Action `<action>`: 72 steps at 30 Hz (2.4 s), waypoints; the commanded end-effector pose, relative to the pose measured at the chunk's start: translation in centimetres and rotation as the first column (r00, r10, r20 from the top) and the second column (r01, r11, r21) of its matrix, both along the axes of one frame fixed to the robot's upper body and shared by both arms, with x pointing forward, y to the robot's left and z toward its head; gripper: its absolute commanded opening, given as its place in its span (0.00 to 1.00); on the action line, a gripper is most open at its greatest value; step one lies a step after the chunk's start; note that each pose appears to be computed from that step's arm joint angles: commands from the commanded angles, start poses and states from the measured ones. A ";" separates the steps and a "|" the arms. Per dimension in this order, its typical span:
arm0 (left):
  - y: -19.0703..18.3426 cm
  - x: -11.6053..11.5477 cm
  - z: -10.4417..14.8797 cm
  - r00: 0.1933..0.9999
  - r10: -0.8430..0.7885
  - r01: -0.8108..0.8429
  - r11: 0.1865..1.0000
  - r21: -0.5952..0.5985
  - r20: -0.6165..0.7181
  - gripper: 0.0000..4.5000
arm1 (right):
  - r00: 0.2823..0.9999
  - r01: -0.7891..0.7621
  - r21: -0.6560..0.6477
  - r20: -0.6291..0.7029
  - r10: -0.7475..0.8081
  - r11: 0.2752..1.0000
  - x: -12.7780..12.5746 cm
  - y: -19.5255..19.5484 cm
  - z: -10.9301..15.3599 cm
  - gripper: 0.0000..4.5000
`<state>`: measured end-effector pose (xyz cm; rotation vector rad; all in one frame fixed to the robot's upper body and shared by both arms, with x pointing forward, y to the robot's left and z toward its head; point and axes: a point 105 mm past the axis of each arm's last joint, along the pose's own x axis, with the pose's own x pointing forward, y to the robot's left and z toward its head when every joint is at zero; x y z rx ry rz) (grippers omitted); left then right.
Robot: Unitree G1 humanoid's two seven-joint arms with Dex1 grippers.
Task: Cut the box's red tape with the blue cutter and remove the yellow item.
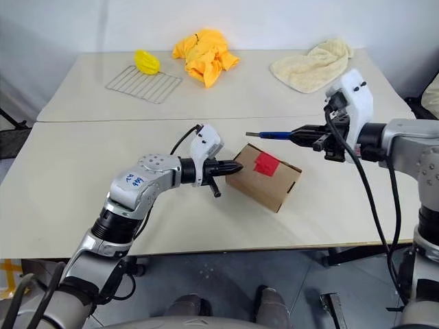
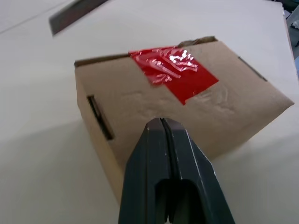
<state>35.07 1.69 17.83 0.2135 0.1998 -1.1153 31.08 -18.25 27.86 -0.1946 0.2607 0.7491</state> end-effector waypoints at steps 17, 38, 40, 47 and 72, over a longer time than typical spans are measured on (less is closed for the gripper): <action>-0.6 0.2 0.7 0.998 -0.048 0.046 0.998 0.047 0.051 0.00 | 0.999 0.032 -0.067 0.017 -0.031 0.997 -1.3 -1.3 -0.3 0.03; -0.6 0.0 0.8 0.996 -0.054 0.050 0.997 0.051 0.068 0.00 | 0.999 -0.018 -0.099 0.026 0.020 0.995 -0.5 -0.5 -0.5 0.03; -0.6 0.0 0.7 0.996 -0.055 0.051 0.997 0.051 0.066 0.00 | 0.999 -0.026 -0.094 0.039 0.030 0.995 -0.7 -0.3 0.0 0.03; -0.7 -0.1 0.5 0.996 -0.064 0.061 0.997 0.057 0.061 0.00 | 0.998 -0.026 -0.091 0.059 0.031 0.996 -0.4 -0.2 0.6 0.03; -0.5 -0.1 0.5 0.995 -0.068 0.063 0.996 0.065 0.067 0.00 | 1.000 -0.019 -0.149 0.013 0.021 0.989 0.5 -1.4 -1.2 0.03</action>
